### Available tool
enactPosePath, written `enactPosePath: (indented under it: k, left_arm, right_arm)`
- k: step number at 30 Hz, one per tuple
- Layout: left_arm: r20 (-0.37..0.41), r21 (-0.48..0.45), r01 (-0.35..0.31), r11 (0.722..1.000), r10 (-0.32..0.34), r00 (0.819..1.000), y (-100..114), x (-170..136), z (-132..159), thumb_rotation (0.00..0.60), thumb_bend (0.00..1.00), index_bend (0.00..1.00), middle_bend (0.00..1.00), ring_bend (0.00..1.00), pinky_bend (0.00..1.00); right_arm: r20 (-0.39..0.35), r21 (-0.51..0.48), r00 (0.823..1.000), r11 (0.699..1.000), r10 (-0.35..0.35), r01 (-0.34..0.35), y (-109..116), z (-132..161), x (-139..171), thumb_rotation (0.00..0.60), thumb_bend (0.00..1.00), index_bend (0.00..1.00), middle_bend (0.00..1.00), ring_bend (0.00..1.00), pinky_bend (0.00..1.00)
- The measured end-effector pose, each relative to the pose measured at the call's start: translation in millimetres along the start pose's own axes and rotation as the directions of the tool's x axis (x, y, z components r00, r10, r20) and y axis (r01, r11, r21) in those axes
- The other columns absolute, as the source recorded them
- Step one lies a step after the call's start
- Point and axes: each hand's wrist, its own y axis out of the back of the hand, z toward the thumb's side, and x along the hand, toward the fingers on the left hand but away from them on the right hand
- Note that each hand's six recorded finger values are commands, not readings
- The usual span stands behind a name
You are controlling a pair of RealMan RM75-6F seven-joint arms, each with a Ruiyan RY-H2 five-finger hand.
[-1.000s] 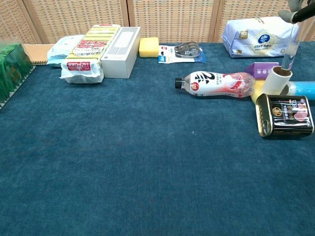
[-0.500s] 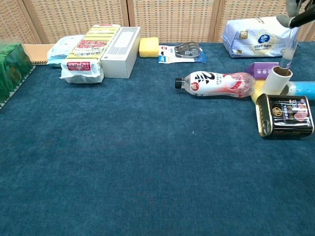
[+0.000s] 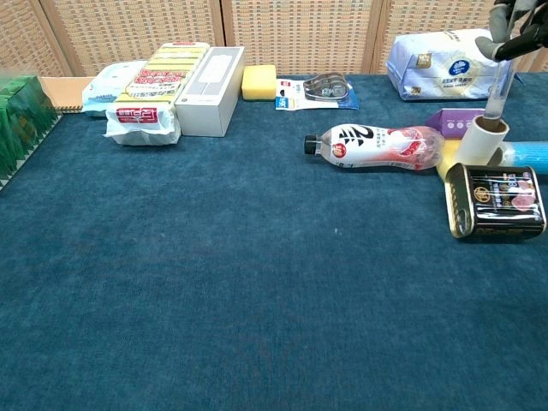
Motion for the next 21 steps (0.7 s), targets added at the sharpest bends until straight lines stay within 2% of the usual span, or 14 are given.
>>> enactPosePath:
  k: [5,21]
  left_arm:
    - [-0.002,-0.001,0.005,1.000,-0.005,1.000,-1.5,-0.2,-0.8,0.372,0.00,0.00,0.00,0.00,0.03]
    - [-0.002,0.001,0.002,1.000,-0.002,1.000,-1.1,0.4,-0.5,0.369,0.00,0.00,0.00,0.00,0.03]
  right_arm:
    - [0.003,-0.001,1.000,1.000,-0.022,0.022,-1.9,-5.4,2.1,0.600,0.47,0.78,0.96,1.00,1.00]
    - [0.014,-0.044,1.000,0.999,-0.011,0.012,-19.7,-17.5,6.2,0.600,0.45,0.78,0.95,1.00,1.00]
